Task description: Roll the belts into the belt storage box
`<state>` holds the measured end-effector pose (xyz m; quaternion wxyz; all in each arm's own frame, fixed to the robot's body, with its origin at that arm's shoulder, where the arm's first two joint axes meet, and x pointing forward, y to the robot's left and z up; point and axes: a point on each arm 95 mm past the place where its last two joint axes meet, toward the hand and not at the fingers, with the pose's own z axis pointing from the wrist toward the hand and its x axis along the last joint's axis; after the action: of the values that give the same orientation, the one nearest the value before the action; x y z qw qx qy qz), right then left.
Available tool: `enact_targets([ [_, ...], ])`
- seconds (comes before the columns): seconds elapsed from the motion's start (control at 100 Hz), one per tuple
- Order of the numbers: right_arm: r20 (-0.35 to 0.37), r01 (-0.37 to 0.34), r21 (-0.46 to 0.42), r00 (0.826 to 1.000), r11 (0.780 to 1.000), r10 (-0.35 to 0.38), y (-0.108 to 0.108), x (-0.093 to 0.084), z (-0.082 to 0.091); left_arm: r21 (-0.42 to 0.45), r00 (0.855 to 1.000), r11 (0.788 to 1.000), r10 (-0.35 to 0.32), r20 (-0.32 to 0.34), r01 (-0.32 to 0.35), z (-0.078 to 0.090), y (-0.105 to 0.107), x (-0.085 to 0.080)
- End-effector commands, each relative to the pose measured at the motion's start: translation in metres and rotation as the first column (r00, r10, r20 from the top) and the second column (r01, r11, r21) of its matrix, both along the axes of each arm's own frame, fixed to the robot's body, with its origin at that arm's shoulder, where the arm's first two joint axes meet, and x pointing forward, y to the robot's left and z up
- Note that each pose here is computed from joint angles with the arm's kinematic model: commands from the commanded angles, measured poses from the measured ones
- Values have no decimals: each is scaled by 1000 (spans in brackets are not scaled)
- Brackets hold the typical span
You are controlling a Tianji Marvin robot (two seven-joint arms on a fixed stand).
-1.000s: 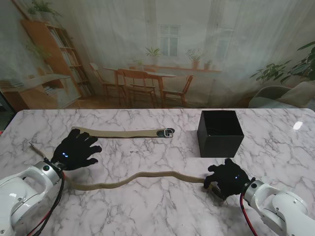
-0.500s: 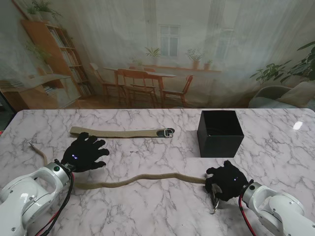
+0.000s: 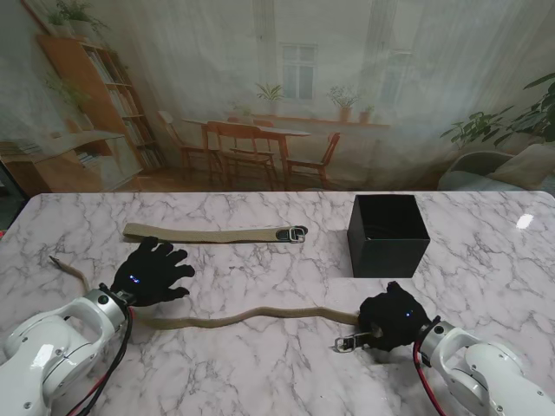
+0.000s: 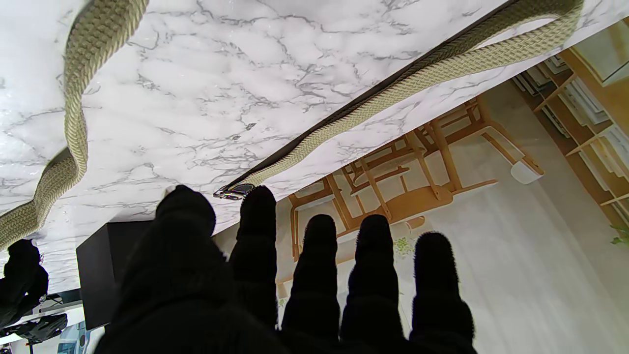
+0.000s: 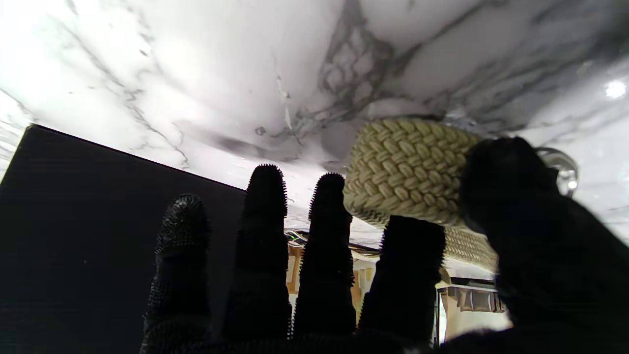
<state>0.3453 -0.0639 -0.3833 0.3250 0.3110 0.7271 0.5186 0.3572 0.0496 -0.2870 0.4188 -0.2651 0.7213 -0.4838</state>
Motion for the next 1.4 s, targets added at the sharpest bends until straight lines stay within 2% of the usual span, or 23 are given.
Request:
enact_targets([
  [0.0,-4,5,10,1000,1000,-5,1,-1,-4,0,1000,1000,7,-15,-7,-3,-1,0],
  [0.27,33,-21,28,999,999,20,2,0,-8,-4,1000,1000,6,-13,-6,-5,-1,0],
  [0.61,76,-32,106,997,994,24,5,3,-12,-11,1000,1000,0,-3,0,-6,-1,0],
  [0.92,82,-56,139,996,989,44,6,5,-17,-13,1000,1000,0,-3,0,-7,-1,0],
  [1.05,82,-44,141,996,989,32,7,6,-18,-12,1000,1000,0,-4,0,-7,-1,0],
  [1.17,82,-26,177,997,984,12,10,7,-20,-13,1000,1000,-1,-4,1,-7,-1,1],
  [1.39,62,-27,195,998,980,15,11,7,-21,-15,1000,1000,-4,-4,4,-7,-2,2],
])
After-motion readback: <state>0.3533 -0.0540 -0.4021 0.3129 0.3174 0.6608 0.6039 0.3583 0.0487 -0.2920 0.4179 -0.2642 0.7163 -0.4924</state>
